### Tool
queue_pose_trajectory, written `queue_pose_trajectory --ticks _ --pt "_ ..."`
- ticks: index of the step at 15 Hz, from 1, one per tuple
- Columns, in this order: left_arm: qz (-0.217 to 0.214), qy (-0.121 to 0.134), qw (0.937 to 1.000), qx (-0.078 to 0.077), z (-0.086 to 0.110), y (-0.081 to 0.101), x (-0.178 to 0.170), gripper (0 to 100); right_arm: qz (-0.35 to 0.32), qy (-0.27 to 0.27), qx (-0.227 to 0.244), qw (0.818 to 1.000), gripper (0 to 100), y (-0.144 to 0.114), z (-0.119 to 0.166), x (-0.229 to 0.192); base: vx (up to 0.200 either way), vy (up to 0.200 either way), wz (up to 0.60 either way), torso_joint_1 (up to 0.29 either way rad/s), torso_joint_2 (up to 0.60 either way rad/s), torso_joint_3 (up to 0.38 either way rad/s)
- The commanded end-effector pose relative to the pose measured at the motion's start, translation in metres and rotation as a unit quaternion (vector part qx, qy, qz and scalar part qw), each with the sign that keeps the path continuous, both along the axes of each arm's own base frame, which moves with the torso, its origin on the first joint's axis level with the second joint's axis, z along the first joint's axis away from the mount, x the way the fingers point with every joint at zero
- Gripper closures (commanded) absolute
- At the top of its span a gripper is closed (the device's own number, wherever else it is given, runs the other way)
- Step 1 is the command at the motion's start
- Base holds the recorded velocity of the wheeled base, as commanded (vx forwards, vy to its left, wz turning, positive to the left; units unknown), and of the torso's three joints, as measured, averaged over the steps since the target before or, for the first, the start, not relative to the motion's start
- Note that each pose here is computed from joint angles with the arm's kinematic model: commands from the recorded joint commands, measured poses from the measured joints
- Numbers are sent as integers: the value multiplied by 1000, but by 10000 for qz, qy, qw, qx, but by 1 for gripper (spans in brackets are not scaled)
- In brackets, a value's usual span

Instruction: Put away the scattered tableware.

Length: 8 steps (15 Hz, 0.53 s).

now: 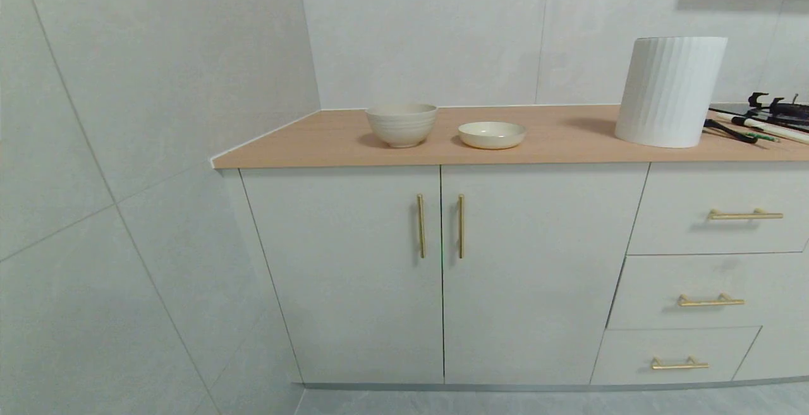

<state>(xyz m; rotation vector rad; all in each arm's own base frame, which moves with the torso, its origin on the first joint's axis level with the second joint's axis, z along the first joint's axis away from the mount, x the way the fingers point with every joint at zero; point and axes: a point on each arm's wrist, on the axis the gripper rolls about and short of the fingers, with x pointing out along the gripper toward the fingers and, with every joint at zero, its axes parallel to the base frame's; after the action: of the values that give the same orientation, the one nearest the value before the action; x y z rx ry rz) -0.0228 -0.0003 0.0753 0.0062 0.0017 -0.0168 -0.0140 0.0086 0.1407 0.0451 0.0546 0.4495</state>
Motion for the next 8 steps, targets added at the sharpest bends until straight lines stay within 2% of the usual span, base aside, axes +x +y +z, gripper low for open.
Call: queue_pose_trajectory --ticks 1,3,6,7,8 --pt "0 -1 10000 0 0 0 0 0 598 1282 34 9899 0 5 32 55 0 0 0 0 0 0" --pt "0 -1 10000 0 0 0 0 0 1117 1662 -16 9797 0 17 58 102 0 0 0 0 0 0" --pt "0 -1 10000 0 0 0 0 0 1611 1910 61 9683 0 41 70 154 0 0 0 0 0 0" --pt "0 -1 10000 0 0 0 0 0 1983 2225 290 9541 0 73 74 194 0 0 0 0 0 0" --pt "0 -1 10000 0 0 0 0 0 2182 2346 364 9466 0 91 75 211 0 0 0 0 0 0"
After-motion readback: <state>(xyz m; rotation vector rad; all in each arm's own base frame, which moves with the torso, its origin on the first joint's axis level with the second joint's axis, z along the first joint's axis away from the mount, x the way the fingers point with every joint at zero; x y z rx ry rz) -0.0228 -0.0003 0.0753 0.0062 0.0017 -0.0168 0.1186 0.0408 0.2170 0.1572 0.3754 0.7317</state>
